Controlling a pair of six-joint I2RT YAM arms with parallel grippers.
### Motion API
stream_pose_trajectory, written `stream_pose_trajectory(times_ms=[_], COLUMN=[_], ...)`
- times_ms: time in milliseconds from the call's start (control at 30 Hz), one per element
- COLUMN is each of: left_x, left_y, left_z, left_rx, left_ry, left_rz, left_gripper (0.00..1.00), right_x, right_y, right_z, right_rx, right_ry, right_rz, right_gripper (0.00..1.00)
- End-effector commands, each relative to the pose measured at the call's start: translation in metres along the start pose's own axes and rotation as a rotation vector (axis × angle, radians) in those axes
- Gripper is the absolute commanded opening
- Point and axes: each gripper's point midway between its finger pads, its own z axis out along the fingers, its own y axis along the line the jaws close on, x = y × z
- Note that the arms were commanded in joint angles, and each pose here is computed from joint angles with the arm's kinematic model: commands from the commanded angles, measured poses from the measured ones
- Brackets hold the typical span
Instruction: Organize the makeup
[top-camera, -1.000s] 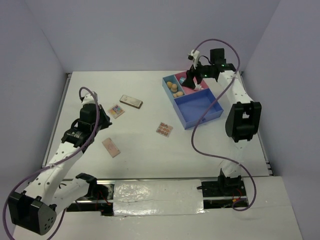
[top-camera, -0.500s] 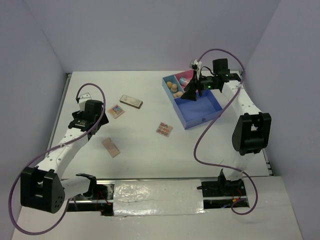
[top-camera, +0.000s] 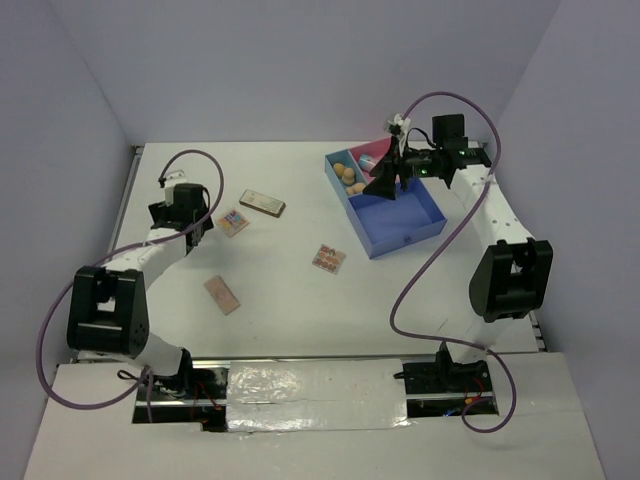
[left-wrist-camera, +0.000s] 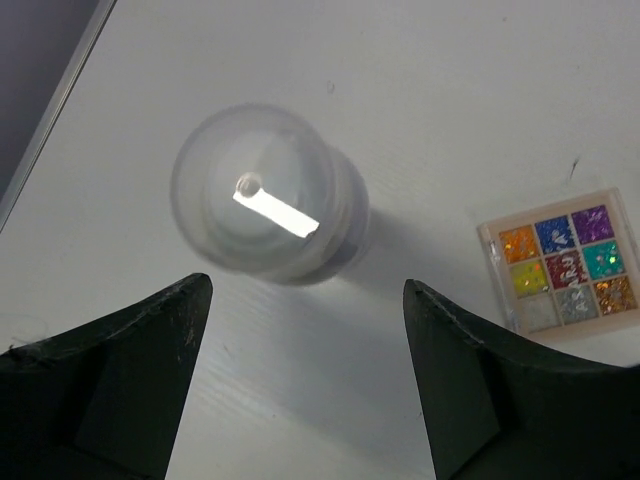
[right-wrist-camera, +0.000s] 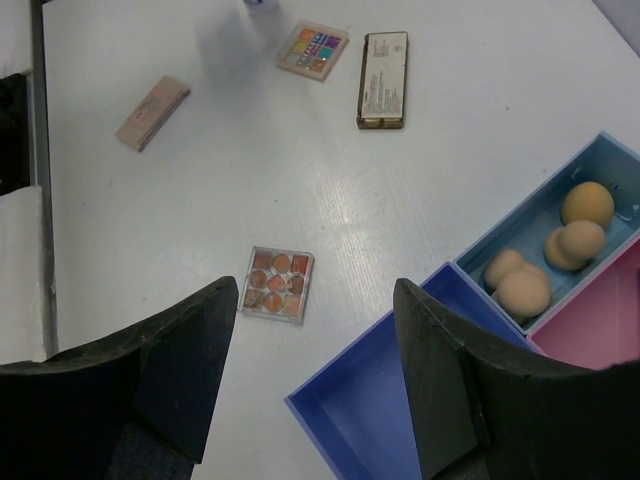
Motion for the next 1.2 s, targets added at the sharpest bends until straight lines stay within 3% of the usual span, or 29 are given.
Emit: stream_pose_trajectory(times_ms=[0,333,433,500,533,600,633,767,933,1033,1133,1167], left_x=[-0.045,-0.049,-0.049,-0.049,-0.052,-0.056,-0.064,-0.103,-0.139,-0.143,-0.146,-0.160], left_y=[-0.009,-0.009,-0.012,-0.018,-0.019,-0.026,-0.029,-0.054,-0.119,-0.160,-0.202,-0.214], left_z=[0.010,0.032,0.031,0.030,0.028,0.024,0.017,-0.016,-0.085,-0.116,-0.144,-0.157], left_rx=[0.016,0.000,0.021,0.051,0.061,0.104,0.131,0.323,0.746,0.937,1.109,1.168], left_ry=[-0.115,-0.089,-0.085,-0.082,-0.083,-0.080,-0.093,-0.172,-0.226,-0.215,-0.187,-0.226], left_rz=[-0.030,-0.028,-0.036,-0.046,-0.049,-0.059,-0.068,-0.120,-0.167,-0.176,-0.242,-0.256], left_gripper=[0.89,0.75,0.62,0.47,0.29,0.14,0.00,0.00,0.00,0.00,0.00,0.00], right_x=[-0.013,-0.009,-0.009,-0.009,-0.010,-0.009,-0.010,-0.013,-0.017,-0.018,-0.020,-0.019], right_y=[0.013,0.013,0.012,0.012,0.012,0.012,0.013,0.016,0.020,0.021,0.016,0.015], right_z=[-0.004,-0.003,-0.004,-0.003,-0.004,-0.004,-0.004,-0.008,-0.016,-0.022,-0.031,-0.034], right_rx=[-0.011,-0.009,-0.005,-0.004,-0.004,-0.005,-0.005,0.007,0.039,0.072,0.122,0.136], right_ry=[-0.031,-0.026,-0.027,-0.026,-0.026,-0.023,-0.024,-0.024,-0.043,-0.057,-0.064,-0.065], right_rz=[-0.034,-0.010,-0.008,-0.010,-0.008,-0.003,-0.004,-0.014,-0.008,0.009,0.028,0.034], right_gripper=[0.71,0.71,0.71,0.71,0.71,0.71,0.71,0.71,0.69,0.60,0.38,0.32])
